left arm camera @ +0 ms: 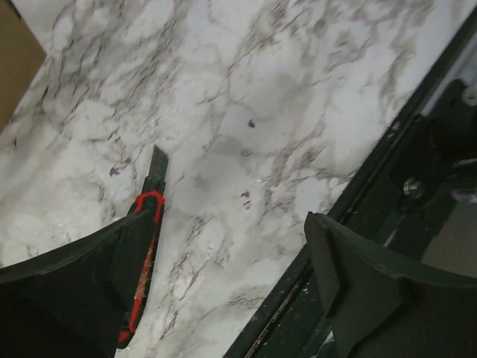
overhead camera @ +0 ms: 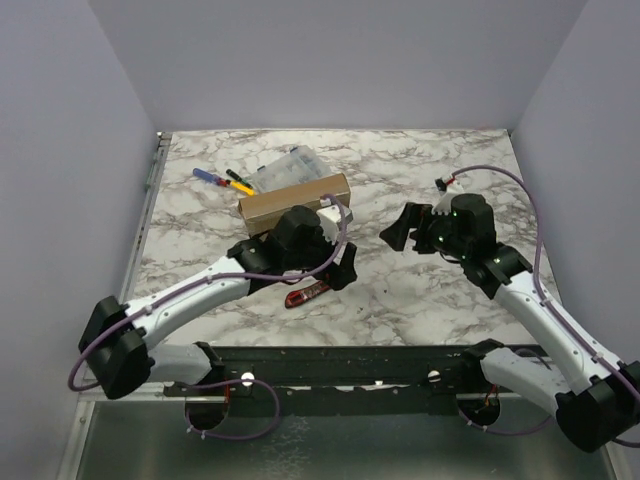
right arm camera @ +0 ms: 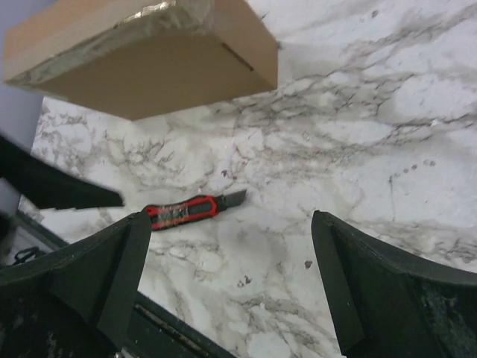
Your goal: Unpack the express box
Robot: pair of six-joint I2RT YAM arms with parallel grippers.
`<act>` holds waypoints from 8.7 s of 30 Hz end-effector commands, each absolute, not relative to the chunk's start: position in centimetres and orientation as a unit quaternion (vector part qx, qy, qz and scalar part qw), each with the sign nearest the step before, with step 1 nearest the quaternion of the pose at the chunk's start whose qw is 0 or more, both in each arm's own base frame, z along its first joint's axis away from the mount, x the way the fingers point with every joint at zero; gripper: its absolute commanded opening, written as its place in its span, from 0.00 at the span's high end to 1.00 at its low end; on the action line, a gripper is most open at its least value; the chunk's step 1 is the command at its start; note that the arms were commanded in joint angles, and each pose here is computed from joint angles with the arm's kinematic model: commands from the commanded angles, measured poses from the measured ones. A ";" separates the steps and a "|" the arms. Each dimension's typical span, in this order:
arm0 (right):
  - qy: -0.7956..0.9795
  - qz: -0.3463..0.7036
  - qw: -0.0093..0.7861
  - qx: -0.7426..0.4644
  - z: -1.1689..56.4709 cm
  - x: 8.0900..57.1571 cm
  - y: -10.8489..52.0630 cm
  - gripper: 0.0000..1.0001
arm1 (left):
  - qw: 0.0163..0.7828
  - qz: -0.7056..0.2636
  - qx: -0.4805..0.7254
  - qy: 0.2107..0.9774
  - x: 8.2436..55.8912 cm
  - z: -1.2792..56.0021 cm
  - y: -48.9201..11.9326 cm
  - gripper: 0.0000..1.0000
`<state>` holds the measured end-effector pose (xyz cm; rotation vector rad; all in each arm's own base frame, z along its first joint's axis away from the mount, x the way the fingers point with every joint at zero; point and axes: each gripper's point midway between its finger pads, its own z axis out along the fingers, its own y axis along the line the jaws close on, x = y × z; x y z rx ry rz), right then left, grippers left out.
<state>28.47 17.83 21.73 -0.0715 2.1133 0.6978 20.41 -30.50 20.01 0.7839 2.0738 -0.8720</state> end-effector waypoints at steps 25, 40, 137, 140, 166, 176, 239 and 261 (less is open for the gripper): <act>0.863 0.373 0.340 -0.027 14.7 20.9 18.8 0.01 | 0.232 -0.066 0.332 0.912 23.1 1.9 -27.4 0.35; 0.873 0.346 0.342 -0.023 12.9 22.0 18.4 0.03 | 0.275 -0.125 0.300 0.905 23.5 6.5 -29.3 0.92; 0.720 0.498 0.197 -0.441 23.4 10.3 28.3 0.99 | 0.219 -0.592 0.436 0.641 9.7 24.9 -29.0 0.07; 0.718 0.499 0.199 -0.441 23.4 10.2 28.2 0.99 | 0.211 -0.593 0.436 0.643 9.5 24.5 -29.1 0.30; 0.629 0.557 0.520 -0.150 34.8 16.8 26.1 0.01 | 0.408 -0.616 0.339 0.582 13.4 34.5 -30.2 1.00; 0.539 0.655 0.509 -0.146 39.9 16.3 28.4 0.10 | 0.416 -0.692 0.260 0.530 13.8 38.5 -30.5 1.00; 0.724 0.221 0.654 -0.001 35.6 33.1 18.0 0.99 | 0.523 -0.104 0.367 0.762 39.8 25.6 -23.7 0.01; 0.725 0.255 0.639 -0.012 35.2 32.0 18.9 1.00 | 0.406 -0.221 0.430 0.775 38.8 18.2 -26.5 0.06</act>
